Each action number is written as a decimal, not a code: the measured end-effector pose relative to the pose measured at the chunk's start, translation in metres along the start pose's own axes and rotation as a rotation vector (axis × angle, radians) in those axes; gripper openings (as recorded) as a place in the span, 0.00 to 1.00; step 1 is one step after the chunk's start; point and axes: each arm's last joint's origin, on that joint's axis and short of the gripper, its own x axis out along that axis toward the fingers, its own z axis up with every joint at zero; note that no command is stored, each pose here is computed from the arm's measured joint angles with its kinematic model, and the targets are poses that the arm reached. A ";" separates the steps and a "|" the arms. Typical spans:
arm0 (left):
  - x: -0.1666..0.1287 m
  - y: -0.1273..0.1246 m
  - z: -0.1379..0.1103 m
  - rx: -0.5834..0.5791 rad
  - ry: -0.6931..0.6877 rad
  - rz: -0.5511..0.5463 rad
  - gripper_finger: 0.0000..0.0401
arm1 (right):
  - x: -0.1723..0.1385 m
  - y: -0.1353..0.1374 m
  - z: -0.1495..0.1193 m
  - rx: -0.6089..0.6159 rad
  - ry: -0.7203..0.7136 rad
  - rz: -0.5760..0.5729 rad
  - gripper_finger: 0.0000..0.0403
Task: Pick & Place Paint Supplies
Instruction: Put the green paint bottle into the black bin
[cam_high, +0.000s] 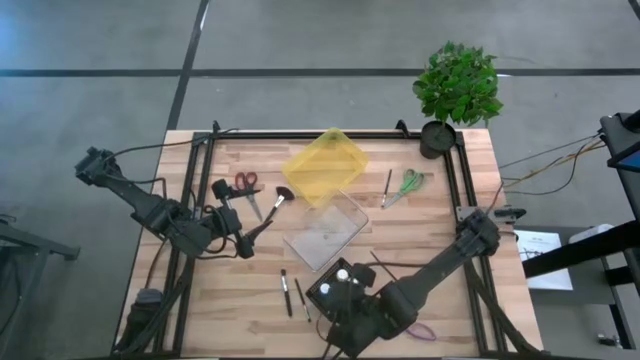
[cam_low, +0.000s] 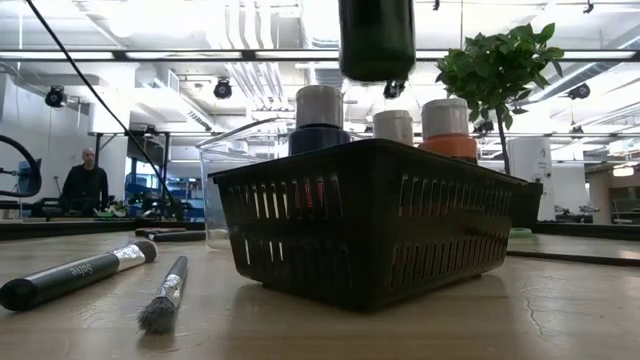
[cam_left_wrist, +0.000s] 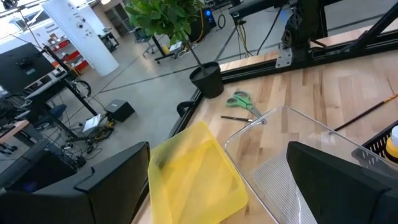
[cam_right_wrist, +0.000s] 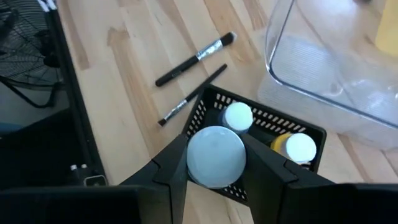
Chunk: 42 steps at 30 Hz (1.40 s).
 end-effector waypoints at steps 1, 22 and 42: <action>0.000 0.000 0.000 0.000 0.000 0.000 0.96 | -0.002 0.002 0.000 -0.006 -0.005 -0.004 0.28; 0.000 0.000 0.000 0.000 0.000 -0.002 0.96 | 0.014 0.000 -0.013 -0.047 0.008 -0.044 0.28; 0.000 0.000 0.000 -0.011 0.000 -0.002 0.96 | 0.019 0.000 -0.017 -0.126 0.020 -0.042 0.28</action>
